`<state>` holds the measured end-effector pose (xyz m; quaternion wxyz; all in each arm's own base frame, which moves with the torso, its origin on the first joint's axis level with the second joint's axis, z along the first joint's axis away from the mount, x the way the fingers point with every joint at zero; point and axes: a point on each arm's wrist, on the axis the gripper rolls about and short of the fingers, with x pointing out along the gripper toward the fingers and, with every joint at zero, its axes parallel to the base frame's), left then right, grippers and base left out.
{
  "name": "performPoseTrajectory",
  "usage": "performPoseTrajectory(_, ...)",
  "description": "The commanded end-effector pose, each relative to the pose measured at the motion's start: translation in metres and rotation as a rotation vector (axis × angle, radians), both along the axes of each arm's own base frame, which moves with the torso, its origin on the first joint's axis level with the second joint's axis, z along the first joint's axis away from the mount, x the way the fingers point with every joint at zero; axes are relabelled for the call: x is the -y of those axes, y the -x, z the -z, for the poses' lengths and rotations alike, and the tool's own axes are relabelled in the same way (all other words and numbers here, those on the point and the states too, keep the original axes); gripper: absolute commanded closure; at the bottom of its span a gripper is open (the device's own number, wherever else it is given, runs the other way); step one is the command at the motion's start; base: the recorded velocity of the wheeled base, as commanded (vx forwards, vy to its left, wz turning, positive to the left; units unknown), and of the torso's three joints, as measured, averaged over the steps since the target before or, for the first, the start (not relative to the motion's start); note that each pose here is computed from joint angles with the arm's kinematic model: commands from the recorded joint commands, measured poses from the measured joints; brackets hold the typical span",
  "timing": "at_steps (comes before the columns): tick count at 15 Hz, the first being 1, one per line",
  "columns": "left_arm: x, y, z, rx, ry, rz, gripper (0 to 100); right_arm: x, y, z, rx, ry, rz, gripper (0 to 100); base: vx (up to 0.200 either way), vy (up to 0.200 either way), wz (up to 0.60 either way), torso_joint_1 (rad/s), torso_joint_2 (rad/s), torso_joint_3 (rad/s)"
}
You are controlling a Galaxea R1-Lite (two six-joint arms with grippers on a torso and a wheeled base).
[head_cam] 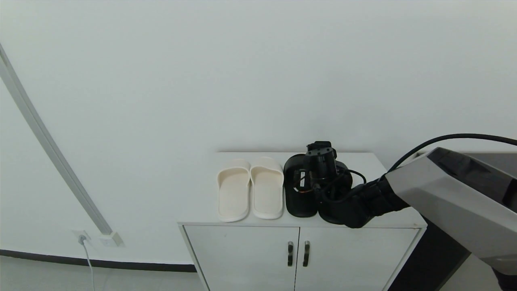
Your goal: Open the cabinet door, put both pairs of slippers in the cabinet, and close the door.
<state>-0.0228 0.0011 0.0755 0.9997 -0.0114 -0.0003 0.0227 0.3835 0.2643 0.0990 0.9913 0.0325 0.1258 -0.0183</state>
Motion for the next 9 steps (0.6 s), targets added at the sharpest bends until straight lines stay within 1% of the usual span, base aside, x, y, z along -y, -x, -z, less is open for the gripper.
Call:
performPoseTrajectory(1,0.0,0.0,0.0,0.0,0.0,-0.001,100,0.0,-0.003,0.005,-0.004,0.003,0.005,100,0.0,0.0,0.0,0.0,0.0,0.0)
performPoseTrajectory(7,0.0,0.0,0.0,0.0,0.0,-0.001,100,0.0,-0.001,0.0,0.005,0.003,0.019,100,0.0,0.0,0.0,0.0,0.0,0.0)
performPoseTrajectory(9,0.0,0.0,0.0,0.0,0.0,0.001,100,0.0,0.003,-0.007,0.017,-0.004,0.017,100,0.0,0.0,0.0,0.0,0.0,0.0)
